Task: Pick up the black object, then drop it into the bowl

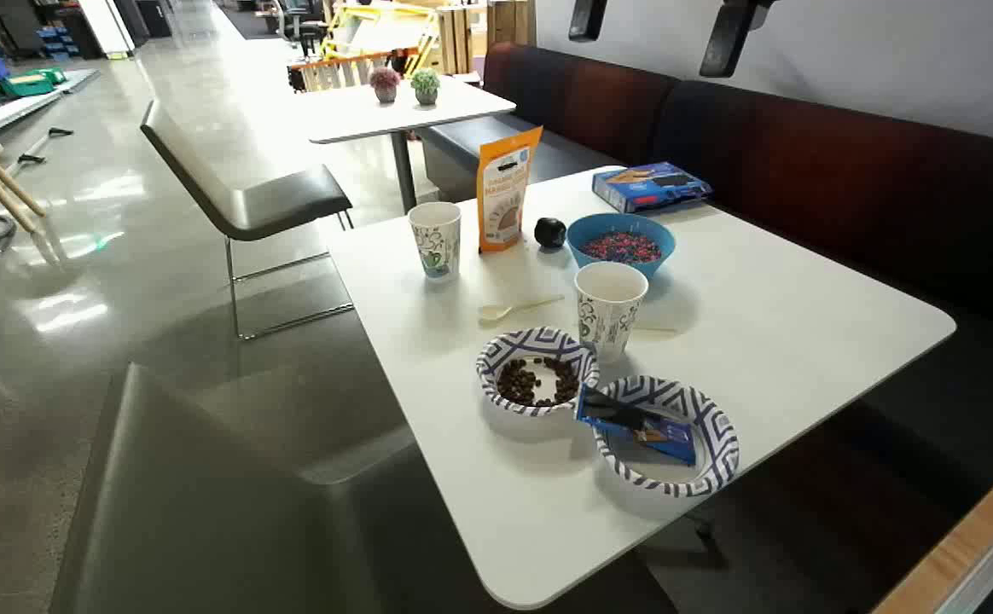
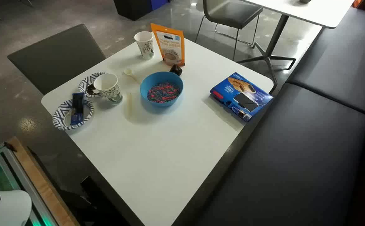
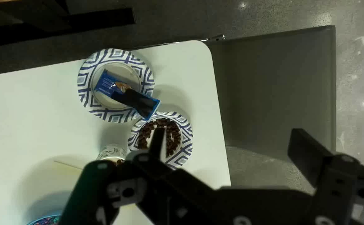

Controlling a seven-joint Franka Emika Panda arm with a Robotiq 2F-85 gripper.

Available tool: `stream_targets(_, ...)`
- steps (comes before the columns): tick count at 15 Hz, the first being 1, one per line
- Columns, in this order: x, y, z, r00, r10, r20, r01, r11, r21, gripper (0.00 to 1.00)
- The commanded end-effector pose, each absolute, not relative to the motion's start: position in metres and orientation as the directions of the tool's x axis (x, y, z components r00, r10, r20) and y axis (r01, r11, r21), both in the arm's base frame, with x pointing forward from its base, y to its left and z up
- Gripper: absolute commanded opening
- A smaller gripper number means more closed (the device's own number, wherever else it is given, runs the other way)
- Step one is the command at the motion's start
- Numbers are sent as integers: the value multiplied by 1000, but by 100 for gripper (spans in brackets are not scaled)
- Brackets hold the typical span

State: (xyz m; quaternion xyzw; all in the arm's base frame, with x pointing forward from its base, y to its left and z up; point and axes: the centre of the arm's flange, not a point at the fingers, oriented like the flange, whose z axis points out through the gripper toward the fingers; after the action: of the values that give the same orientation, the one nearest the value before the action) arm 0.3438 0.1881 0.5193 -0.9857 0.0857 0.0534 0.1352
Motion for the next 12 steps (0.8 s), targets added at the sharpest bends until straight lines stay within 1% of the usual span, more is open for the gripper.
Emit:
stream_targets(1, 344, 188, 519, 980, -154, -128, -183, -949, -257, 100)
stream_targets(11, 344, 188, 519, 980, -154, -128, -183, -949, -257, 100)
stream_targets(12, 353, 191, 521, 976, -182, -119, -206, -949, -240, 100)
